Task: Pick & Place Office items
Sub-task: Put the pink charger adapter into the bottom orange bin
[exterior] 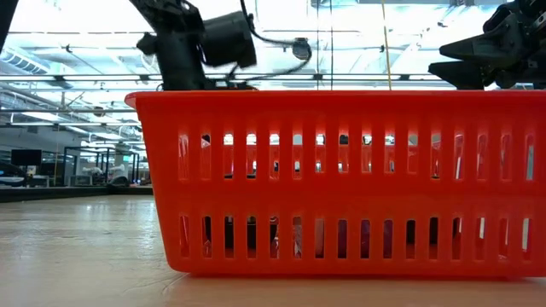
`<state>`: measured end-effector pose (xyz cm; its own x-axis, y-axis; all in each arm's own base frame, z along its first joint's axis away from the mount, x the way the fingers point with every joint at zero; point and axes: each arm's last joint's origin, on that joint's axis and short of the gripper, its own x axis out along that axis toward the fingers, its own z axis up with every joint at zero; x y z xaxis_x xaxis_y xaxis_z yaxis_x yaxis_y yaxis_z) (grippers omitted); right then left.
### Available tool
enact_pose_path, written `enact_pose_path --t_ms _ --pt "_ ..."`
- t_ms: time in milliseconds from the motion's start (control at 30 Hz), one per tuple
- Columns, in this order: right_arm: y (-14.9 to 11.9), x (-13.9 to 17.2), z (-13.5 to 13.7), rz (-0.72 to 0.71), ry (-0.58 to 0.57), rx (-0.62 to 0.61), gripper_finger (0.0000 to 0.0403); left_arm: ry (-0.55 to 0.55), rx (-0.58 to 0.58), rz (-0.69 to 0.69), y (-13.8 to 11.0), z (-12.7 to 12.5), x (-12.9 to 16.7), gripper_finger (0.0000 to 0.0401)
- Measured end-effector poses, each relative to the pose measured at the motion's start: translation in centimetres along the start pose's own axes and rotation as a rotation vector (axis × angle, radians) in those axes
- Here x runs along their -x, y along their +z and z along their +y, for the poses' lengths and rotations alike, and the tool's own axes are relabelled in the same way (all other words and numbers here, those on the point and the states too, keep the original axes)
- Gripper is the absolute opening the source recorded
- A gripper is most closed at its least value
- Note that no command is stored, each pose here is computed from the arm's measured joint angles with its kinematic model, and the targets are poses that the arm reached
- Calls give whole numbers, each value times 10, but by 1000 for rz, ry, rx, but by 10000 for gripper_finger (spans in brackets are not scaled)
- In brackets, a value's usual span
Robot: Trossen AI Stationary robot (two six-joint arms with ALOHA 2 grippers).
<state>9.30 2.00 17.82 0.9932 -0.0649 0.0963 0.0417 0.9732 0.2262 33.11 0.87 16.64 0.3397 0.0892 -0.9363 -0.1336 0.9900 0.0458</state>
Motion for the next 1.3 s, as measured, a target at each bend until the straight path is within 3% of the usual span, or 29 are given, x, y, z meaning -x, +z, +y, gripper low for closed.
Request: enact_pose_path --t_ms 333,667,900,1133,1300 --pt "0 0 0 1 0 0 165 -34 -38 -155 0 -32 48 154" --pt "0 0 0 1 0 0 165 -95 -83 -294 1 -70 65 158" --pt "0 0 0 1 0 0 165 -199 -134 -451 5 -102 76 154" --pt "0 0 0 1 0 1 165 -392 -219 -659 14 -137 86 158" --pt "0 0 0 0 0 0 165 -507 -281 -720 16 -158 75 154"
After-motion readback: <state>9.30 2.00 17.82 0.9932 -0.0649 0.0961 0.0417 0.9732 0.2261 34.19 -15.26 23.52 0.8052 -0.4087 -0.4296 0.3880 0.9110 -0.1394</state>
